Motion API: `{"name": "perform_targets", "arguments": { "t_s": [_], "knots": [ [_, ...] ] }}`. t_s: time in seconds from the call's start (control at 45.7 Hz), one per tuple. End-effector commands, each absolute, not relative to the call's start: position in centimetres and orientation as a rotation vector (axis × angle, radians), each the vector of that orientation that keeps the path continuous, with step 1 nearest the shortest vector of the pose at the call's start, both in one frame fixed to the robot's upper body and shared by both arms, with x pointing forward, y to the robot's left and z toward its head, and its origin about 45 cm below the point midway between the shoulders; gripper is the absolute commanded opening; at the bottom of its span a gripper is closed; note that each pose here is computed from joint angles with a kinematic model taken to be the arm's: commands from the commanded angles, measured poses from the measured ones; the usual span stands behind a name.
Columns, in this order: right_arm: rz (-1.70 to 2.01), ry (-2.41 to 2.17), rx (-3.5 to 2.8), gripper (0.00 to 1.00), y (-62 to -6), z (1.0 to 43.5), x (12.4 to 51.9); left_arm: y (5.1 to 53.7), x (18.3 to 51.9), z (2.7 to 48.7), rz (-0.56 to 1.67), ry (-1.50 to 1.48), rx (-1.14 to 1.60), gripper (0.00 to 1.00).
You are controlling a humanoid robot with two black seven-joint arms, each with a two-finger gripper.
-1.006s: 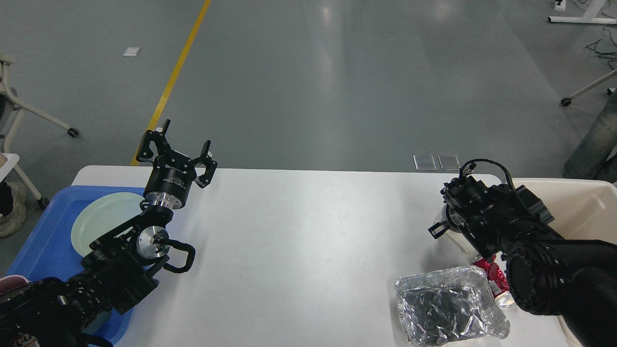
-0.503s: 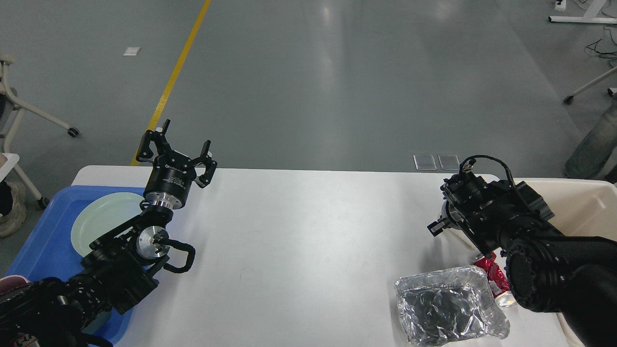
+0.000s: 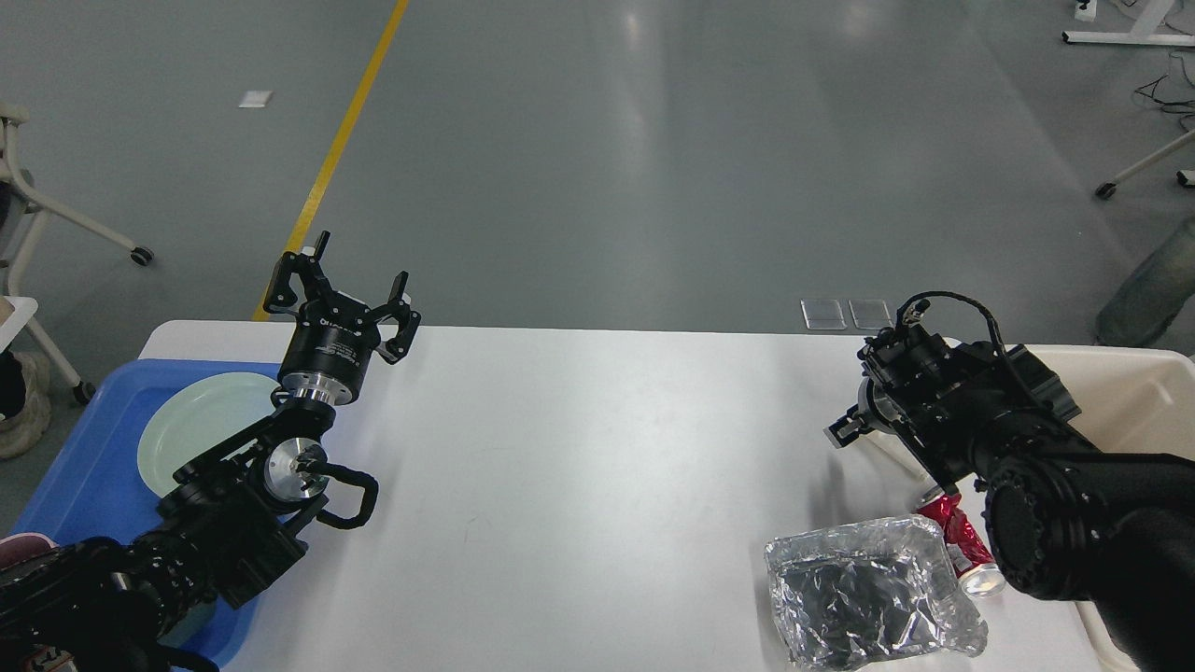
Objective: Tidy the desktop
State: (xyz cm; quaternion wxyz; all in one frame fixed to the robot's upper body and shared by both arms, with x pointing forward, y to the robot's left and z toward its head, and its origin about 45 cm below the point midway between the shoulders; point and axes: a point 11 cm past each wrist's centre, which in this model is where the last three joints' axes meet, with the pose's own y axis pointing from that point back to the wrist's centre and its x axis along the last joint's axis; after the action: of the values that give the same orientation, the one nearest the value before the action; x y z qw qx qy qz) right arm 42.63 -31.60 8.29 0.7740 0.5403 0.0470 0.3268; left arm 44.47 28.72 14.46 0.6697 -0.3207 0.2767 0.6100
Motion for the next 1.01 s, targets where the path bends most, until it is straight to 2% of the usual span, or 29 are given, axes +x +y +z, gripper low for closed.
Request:
{"name": "perform_targets", "arguments": {
  "t_s": [0.0, 0.656, 0.766, 0.853, 0.919, 0.985],
  "knots": [
    [0.734, 0.090, 1.186, 0.83, -31.7, 7.2, 42.0, 28.7, 44.5, 14.4, 1.375, 0.623, -0.722, 0.97],
    [0.763, 0.026, 1.208, 0.78, -33.1, 6.1, 41.2, 28.7, 44.5, 14.5, 1.375, 0.624, -0.724, 0.97],
    [0.756, 0.032, 1.206, 0.68, -33.2, 6.1, 41.1, 28.7, 44.5, 14.5, 1.375, 0.624, -0.724, 0.97],
    [0.750, 0.041, 1.207, 0.50, -33.1, 6.0, 41.0, 28.7, 44.5, 14.5, 1.375, 0.624, -0.724, 0.97],
    [0.745, 0.042, 1.207, 0.32, -33.1, 5.9, 40.9, 28.7, 44.5, 14.4, 1.374, 0.624, -0.721, 0.97],
    [0.734, 0.048, 1.208, 0.18, -33.1, 5.8, 40.8, 28.7, 44.5, 14.4, 1.374, 0.624, -0.721, 0.97]
  ]
}}
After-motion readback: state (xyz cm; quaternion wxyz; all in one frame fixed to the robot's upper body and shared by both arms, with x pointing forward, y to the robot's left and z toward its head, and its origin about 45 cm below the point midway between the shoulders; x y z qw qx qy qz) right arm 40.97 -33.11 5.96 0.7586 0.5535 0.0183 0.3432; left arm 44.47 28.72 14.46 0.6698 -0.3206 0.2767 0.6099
